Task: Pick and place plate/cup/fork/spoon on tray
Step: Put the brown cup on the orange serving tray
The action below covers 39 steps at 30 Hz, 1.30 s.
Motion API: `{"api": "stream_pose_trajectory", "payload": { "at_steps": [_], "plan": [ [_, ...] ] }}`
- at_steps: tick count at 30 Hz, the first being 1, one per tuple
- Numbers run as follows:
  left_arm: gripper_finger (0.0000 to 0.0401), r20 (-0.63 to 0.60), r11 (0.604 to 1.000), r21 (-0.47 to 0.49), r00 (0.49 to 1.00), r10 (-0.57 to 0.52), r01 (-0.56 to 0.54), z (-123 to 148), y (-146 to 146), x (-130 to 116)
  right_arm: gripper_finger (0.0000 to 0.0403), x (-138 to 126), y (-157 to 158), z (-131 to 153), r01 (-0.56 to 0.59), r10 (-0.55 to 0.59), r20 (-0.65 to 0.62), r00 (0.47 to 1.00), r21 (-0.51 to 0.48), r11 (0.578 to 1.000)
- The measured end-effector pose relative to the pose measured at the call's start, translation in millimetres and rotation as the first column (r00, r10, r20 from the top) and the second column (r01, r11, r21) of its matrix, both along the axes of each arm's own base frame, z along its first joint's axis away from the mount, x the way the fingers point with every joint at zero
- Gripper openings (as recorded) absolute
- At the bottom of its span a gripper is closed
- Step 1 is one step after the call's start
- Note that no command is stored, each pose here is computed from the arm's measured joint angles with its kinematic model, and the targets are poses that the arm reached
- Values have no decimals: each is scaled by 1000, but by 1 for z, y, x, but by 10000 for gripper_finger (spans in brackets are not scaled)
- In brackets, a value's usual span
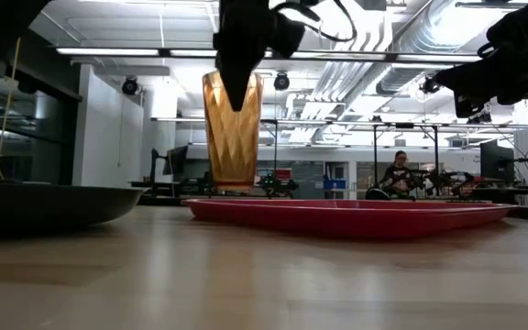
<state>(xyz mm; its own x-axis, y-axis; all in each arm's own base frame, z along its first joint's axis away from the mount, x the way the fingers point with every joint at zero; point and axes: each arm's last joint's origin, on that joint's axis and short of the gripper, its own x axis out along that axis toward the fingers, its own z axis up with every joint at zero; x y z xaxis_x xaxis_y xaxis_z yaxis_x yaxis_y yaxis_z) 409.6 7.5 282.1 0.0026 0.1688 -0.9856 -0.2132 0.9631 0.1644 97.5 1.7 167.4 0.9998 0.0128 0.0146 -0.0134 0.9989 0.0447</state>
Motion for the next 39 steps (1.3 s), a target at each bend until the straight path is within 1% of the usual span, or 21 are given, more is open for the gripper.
{"api": "stream_pose_trajectory", "payload": {
  "at_steps": [3, 10, 13, 20, 27, 32, 39],
  "plan": [
    [1, -12, 1000, 10, 999, -29, 30, -7, 2, 5, 0, 0, 0, 0, 0, 0, 0, 1000, 0, 1000],
    [4, -32, 1000, 16, 999, -25, 25, -17, 13, 9, 0, 0, 0, 0, 0, 0, 0, 1000, 0, 1000],
    [6, -31, 999, 15, 999, -37, 37, -17, 16, 9, 0, 0, 0, 0, 0, 0, 0, 1000, 0, 1000],
    [8, -17, 999, -30, 999, -40, 40, -17, 21, 10, 0, 0, 0, 0, 0, 0, 0, 1000, 0, 1000],
    [12, -12, 997, -31, 998, -66, 66, -17, 21, 11, 0, 0, 0, 0, 0, 0, 0, 1000, 0, 1000],
    [44, -12, 996, -48, 997, -81, 80, -17, 21, 11, 0, 0, 0, 0, 0, 0, 0, 1000, 0, 1000],
    [114, -1, 993, -90, 997, -80, 79, -15, 20, 10, 0, 0, 0, 0, 0, 0, 0, 1000, 0, 1000]
  ]
}}
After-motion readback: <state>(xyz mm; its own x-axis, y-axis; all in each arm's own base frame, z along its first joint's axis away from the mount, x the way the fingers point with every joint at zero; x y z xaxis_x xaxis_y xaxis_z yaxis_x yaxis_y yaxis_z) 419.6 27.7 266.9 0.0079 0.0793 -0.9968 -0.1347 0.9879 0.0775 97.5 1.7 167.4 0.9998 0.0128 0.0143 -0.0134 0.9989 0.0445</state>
